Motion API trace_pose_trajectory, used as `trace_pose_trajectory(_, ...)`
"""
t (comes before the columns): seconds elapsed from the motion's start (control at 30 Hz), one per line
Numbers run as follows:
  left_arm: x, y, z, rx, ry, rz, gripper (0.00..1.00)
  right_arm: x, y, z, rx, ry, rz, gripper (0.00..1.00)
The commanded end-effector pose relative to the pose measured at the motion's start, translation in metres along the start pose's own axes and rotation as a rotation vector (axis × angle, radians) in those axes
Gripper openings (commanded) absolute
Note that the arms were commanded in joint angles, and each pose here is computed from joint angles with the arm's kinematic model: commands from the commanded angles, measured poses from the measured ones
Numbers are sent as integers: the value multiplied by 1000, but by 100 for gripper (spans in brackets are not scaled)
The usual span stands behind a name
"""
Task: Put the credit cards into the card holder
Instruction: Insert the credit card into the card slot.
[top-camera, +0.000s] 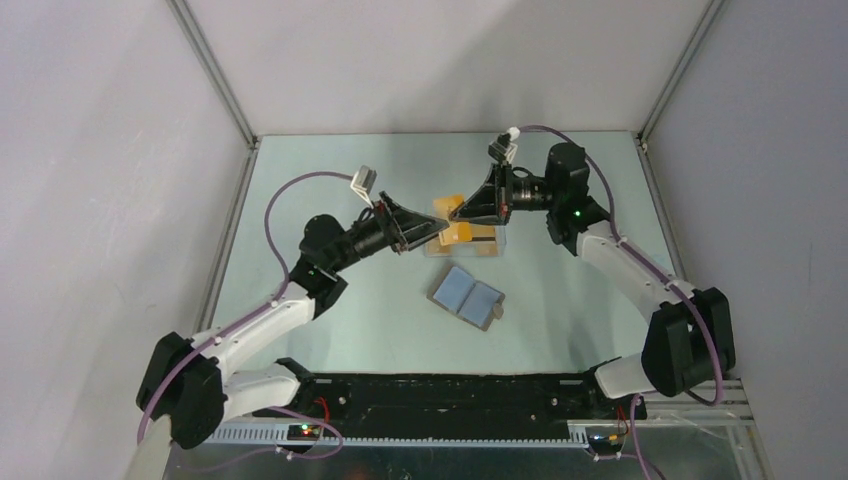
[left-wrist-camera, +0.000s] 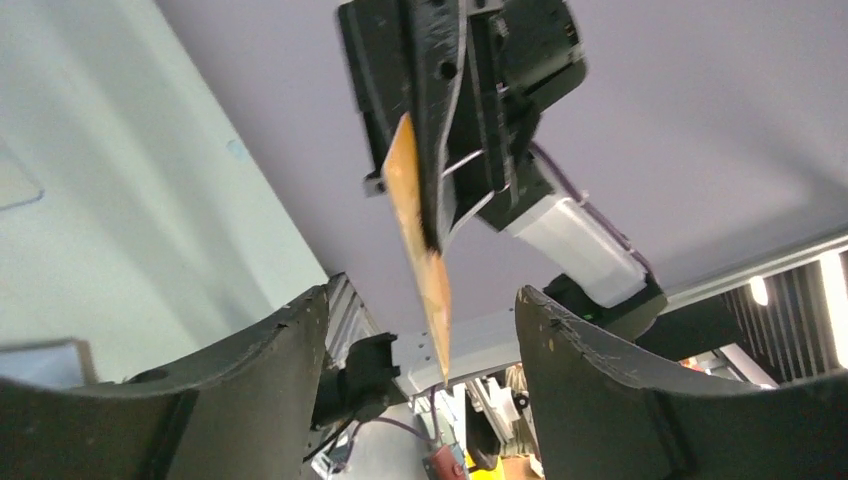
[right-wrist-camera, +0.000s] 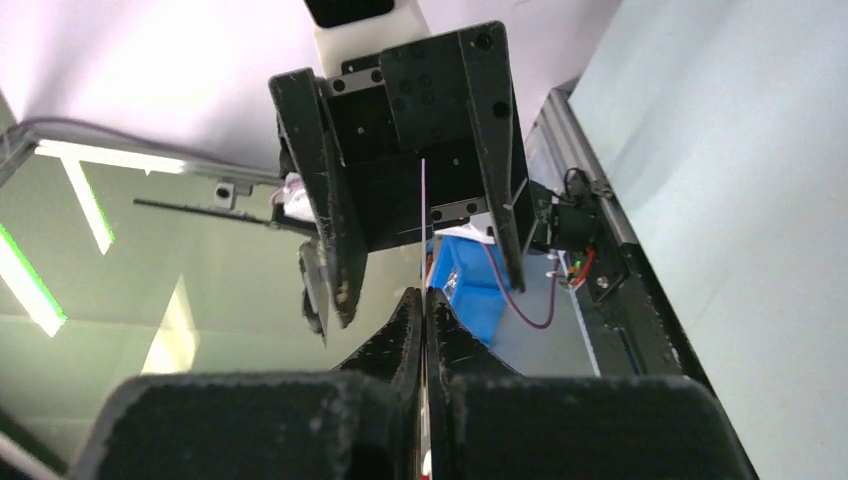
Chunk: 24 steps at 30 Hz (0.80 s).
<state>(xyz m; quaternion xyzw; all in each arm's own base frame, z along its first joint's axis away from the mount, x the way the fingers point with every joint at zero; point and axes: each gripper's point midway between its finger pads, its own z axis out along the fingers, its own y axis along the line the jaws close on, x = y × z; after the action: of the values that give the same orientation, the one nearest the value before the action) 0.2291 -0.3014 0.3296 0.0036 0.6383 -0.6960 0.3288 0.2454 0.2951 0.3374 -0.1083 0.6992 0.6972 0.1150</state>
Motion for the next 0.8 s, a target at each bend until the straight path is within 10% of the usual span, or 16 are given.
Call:
trace_pose_trajectory(0.0, 5, 29, -15, -79, -38, -3, 73, -1, -5, -22, 131, -75, -98, 0)
trace_pose_trajectory(0.33, 62, 203, -88, -834, 156, 11, 72, 59, -113, -55, 495, -68, 31, 0)
trace_pose_trajectory(0.77, 97, 258, -54, -991, 368, 31, 71, 82, -186, -53, 579, -208, 159, 0)
